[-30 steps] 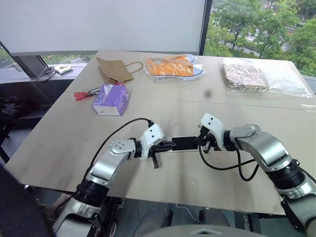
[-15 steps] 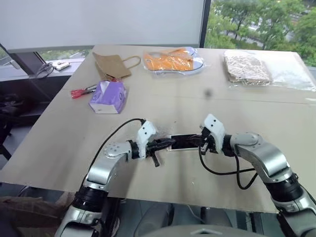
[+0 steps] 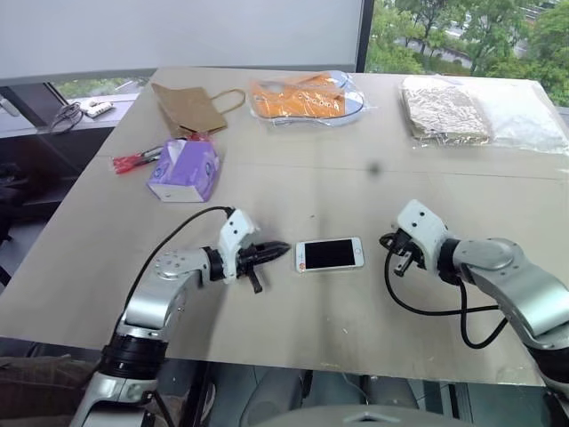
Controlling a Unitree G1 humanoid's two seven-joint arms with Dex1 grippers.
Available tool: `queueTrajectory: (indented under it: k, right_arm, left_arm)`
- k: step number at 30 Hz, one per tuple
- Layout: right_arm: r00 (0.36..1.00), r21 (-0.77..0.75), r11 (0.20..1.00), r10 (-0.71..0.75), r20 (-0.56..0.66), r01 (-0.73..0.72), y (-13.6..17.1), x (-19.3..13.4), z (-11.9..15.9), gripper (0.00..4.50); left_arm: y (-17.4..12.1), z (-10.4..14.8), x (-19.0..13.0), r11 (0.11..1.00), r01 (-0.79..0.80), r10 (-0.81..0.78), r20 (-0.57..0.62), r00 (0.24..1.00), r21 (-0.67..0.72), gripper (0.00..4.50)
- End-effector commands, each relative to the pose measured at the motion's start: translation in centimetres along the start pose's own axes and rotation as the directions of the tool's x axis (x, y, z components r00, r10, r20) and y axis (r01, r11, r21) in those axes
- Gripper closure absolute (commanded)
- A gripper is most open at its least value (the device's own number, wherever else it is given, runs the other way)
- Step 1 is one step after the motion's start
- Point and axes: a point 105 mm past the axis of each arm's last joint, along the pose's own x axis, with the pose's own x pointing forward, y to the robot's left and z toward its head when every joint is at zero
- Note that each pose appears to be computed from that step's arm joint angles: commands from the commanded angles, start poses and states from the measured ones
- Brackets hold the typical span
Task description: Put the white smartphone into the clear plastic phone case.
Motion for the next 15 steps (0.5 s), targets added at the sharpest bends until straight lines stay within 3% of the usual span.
queueTrajectory:
  k: [1, 15]
  right_arm:
    - [1.0, -0.064, 0.998, 0.006, 0.01, -0.005, 0.5, -0.1, 0.5, 4.5]
    - [0.988, -0.215, 0.966, 0.152, 0.031, -0.142, 3.9, 1.4, 2.5, 4.5]
  left_arm:
    - [-0.4, -0.3, 0.8, 1.0, 0.018, -0.018, -0.023, 1.0, 0.02, 4.42]
    - [-0.9, -0.6, 1.6, 0.999, 0.037, -0.036, -0.032, 0.999, 0.026, 4.42]
